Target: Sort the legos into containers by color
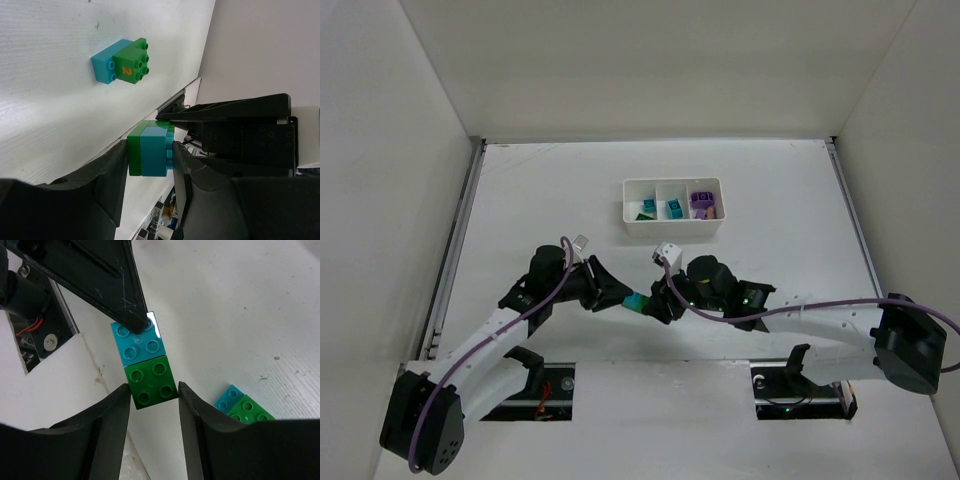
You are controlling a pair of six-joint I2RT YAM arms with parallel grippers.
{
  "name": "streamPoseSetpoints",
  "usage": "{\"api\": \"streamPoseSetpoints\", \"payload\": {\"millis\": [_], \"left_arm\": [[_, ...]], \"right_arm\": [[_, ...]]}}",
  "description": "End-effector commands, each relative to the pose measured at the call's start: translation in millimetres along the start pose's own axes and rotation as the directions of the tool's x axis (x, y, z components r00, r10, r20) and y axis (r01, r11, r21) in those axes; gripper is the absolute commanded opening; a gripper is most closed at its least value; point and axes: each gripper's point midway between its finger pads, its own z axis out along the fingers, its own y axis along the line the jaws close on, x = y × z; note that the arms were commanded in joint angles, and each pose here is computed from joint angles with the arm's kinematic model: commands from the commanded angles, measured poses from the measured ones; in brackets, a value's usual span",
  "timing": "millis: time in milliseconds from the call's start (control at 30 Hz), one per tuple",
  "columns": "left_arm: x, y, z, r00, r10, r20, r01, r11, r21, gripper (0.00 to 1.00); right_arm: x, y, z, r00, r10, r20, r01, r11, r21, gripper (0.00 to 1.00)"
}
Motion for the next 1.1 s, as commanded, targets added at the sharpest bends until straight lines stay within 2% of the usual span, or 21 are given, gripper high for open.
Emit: {"api": "streamPoseSetpoints", "payload": {"millis": [0, 167, 333, 433, 700, 800, 933, 1067], "left_arm": [[4.7, -4.4, 0.9, 0.999, 0.026, -0.022, -0.025, 0.999, 0.033, 0.14], [7.9, -4.6, 1.7, 0.999, 0.031, -0.035, -0.03, 0.999, 0.034, 0.14], [8.6, -3.2, 1.8, 0.999, 0.032, -0.03, -0.032, 0.999, 0.031, 0.14], [8.4, -2.7, 2.0, 0.999, 0.045, -0.021, -0.044, 0.999, 0.03, 0.14], [3.7, 2.3, 5.2, 0.999, 0.038, 0.02, -0.039, 0.998, 0.048, 0.13], [4.3, 2.7, 6.4, 0.999, 0.043, 0.019, -0.044, 0.997, 0.057, 0.13], [-0.7, 1.3, 6.7, 0.999, 0.042, 0.032, -0.043, 0.997, 0.056, 0.13], [-9.8, -3.5, 6.5, 0.995, 0.063, 0.081, -0.068, 0.996, 0.059, 0.13]], "right_arm": [[-24.2, 10.5, 3.6, 0.998, -0.018, 0.055, 0.019, 1.0, -0.024, 0.48], [-22.9, 13.2, 5.9, 0.999, -0.015, 0.049, 0.017, 0.999, -0.041, 0.49], [-29.1, 16.6, 1.3, 0.997, -0.009, 0.073, 0.013, 0.999, -0.052, 0.36], [-37.4, 18.3, -6.4, 0.994, 0.002, 0.105, 0.004, 0.998, -0.063, 0.35], [-68.0, -2.4, -30.1, 0.958, 0.164, 0.237, -0.143, 0.984, -0.101, 0.34], [-72.8, -7.4, -30.2, 0.947, 0.2, 0.252, -0.178, 0.978, -0.108, 0.34], [-89.7, -20.9, -27.8, 0.929, 0.221, 0.296, -0.212, 0.975, -0.063, 0.35], [-125.0, -49.4, -13.2, 0.918, 0.177, 0.355, -0.221, 0.971, 0.088, 0.35]]}}
